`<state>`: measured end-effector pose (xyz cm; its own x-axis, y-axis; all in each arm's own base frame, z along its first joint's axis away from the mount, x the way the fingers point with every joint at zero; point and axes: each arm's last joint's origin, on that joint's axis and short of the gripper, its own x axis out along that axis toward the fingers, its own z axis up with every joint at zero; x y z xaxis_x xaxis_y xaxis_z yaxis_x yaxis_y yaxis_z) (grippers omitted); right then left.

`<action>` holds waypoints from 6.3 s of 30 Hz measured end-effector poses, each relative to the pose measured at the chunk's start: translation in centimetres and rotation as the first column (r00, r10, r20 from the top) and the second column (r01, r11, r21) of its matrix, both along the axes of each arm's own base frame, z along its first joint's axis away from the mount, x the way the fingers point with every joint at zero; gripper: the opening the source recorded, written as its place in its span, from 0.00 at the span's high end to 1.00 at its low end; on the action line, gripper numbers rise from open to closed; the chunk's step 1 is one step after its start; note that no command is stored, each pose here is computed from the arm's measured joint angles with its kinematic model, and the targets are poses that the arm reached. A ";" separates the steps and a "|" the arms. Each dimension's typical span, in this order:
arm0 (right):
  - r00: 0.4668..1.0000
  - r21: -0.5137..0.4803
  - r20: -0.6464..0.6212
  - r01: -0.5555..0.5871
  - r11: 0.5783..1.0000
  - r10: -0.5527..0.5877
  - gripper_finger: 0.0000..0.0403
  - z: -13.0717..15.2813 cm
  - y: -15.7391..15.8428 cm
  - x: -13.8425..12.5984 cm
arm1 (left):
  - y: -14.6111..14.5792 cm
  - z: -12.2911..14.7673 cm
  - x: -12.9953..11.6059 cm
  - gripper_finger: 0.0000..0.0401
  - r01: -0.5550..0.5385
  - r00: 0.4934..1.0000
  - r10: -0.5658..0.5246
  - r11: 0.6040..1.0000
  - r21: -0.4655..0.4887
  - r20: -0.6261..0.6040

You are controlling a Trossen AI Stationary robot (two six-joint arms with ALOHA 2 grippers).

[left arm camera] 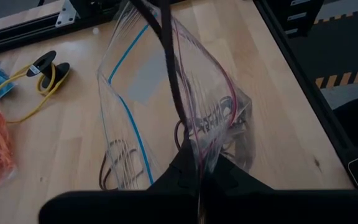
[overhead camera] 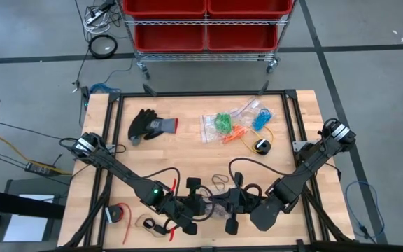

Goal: Sort rubber bands
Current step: Put the black rubber band into the transparent zip bag

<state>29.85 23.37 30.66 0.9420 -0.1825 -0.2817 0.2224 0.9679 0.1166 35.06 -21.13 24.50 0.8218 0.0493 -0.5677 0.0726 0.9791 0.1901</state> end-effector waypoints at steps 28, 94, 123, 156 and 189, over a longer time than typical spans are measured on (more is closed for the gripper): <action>0.886 0.407 -0.424 0.001 0.913 0.188 1.00 -3.8 -2.3 -0.1 | 0.0 0.0 0.0 0.99 0.002 1.000 -0.002 1.000 0.005 -0.002; 0.661 -0.096 -0.697 0.296 0.950 -0.277 0.65 -17.3 -3.9 2.4 | 0.3 -2.3 -4.3 0.99 -0.066 0.950 0.157 0.946 0.316 -0.270; 0.865 0.122 -0.388 0.391 0.912 -0.319 0.66 -21.2 -4.6 -4.3 | 0.6 -4.2 -4.7 0.99 -0.096 0.947 0.178 0.951 0.295 -0.266; 0.860 0.011 -0.440 0.293 0.956 -0.259 0.37 -20.6 -10.7 1.0 | 0.6 -4.1 -4.6 0.99 -0.099 0.950 0.178 0.951 0.292 -0.257; 0.990 0.101 -0.070 0.128 0.987 -0.121 1.00 -10.0 -7.4 -0.5 | 0.6 -4.0 -4.1 0.99 -0.036 0.962 0.122 0.944 0.328 -0.246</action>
